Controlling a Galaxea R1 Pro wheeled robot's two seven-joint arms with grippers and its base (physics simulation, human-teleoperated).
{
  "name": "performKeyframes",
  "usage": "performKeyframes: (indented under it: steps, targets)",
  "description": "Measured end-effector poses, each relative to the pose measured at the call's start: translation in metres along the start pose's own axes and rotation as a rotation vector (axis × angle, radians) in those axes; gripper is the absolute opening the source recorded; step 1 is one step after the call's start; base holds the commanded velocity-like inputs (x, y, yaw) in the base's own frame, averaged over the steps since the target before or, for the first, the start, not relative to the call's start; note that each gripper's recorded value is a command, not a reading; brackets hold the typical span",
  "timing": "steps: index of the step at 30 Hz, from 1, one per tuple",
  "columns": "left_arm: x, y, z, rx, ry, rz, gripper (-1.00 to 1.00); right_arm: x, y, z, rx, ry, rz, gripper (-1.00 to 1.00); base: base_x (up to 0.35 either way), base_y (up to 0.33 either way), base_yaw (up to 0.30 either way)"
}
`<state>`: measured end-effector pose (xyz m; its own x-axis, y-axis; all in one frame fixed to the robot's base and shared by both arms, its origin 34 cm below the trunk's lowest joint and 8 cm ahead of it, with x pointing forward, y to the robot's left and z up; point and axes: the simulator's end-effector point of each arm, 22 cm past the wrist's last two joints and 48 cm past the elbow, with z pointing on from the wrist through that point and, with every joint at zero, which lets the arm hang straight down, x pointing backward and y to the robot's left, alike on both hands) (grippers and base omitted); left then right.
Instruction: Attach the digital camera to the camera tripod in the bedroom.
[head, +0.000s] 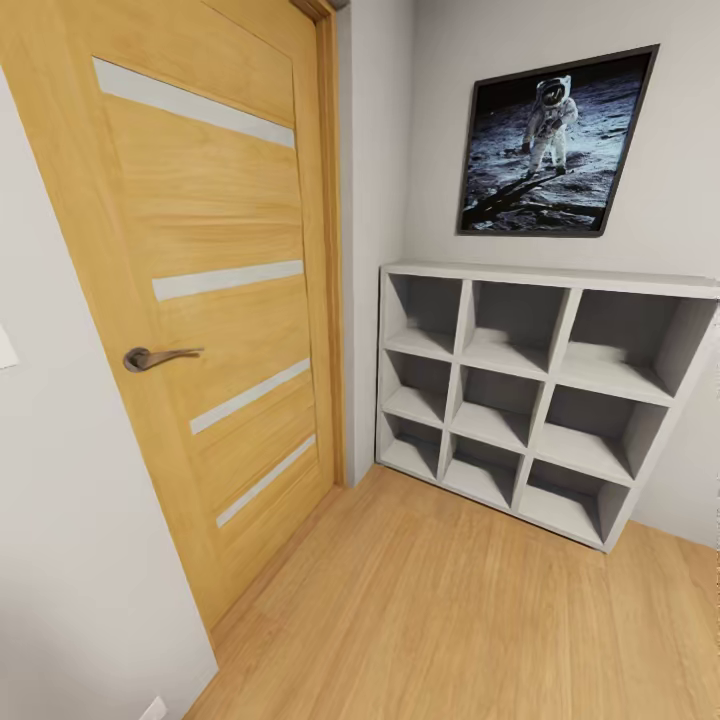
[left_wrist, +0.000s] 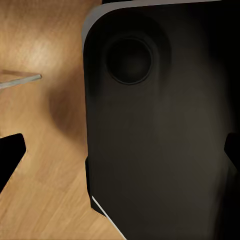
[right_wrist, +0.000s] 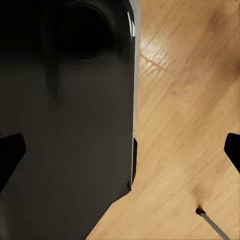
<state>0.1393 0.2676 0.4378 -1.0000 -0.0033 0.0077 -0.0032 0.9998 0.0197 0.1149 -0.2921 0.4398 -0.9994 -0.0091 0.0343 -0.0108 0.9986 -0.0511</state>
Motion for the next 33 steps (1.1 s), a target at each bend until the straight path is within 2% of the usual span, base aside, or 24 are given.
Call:
performKeyframes:
  steps: [9,33]
  targets:
    - [0.0000,0.0001,0.0001,0.000,0.000,0.000,1.00,-0.0002,0.0000,0.0001,0.000,0.000,0.000,1.00,0.181,0.012,-0.238]
    - [0.0000,-0.0006,0.0001,0.001,0.001,0.000,1.00,-0.0003,0.0000,0.0001,0.000,0.000,0.000,1.00,0.015,0.001,-0.238]
